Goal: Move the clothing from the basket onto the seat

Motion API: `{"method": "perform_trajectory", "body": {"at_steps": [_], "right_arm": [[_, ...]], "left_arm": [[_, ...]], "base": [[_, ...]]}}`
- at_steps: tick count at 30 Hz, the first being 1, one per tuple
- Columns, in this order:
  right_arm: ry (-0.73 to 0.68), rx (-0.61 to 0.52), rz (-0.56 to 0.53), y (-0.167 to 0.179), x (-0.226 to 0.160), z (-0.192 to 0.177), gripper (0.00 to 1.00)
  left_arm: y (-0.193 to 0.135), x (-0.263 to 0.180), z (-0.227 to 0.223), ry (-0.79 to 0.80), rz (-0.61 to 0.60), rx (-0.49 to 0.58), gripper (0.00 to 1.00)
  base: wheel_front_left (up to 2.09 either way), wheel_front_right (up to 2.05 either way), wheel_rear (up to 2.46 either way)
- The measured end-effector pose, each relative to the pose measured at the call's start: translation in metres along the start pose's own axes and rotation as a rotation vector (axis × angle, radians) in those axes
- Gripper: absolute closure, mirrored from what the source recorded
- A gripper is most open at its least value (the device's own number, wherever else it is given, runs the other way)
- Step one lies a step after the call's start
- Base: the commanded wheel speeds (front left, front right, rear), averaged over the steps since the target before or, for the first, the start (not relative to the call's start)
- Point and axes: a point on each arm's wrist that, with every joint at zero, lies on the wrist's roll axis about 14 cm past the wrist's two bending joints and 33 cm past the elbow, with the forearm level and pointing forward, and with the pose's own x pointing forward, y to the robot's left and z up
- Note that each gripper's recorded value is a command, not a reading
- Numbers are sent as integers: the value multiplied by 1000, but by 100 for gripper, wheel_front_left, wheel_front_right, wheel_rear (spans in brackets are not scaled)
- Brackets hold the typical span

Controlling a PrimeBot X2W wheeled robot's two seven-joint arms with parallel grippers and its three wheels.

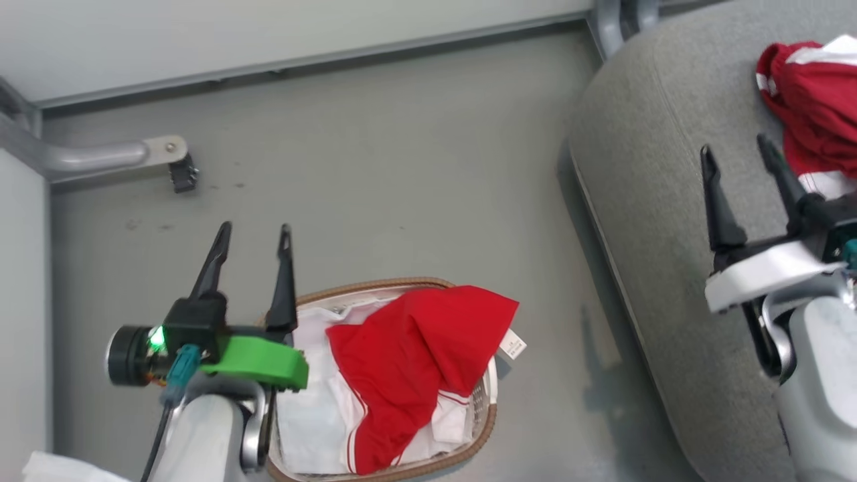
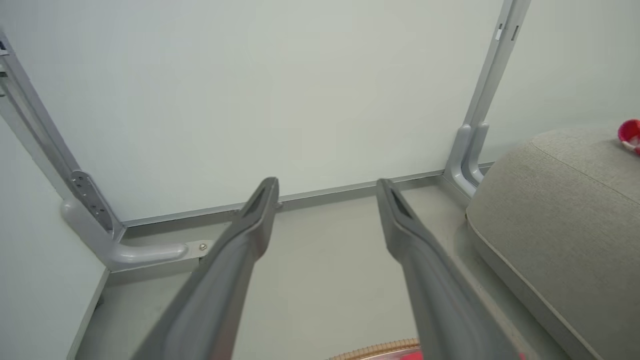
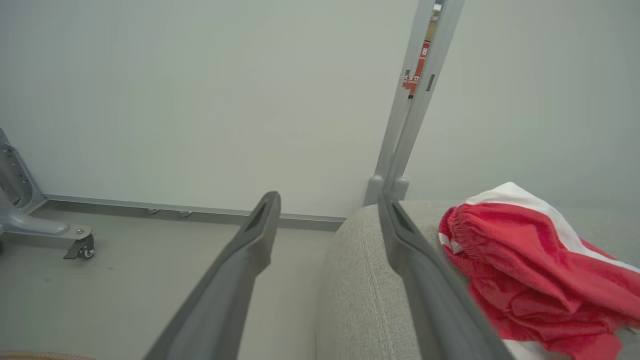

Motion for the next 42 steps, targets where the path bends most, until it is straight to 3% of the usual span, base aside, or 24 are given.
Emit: {"method": "perform_trajectory", "body": {"at_steps": [8,16,33,42], "right_arm": [[31,75,43,32,-27,-8,0],[42,127,52,49,-55,-9,0],[60,146,51,54,-90,-13,0],[74,141,58,55,-86,-18,0]], "left_arm": [[51,-53,10,0,188,20,0],[68,-98,19,-15,270,24,0],[62,-131,19,-24,294,-10,0],[36,-122,-7,58,203,-36,0]], "base": [[0,0,0],[0,0,0],[0,0,0],[0,0,0]]}}
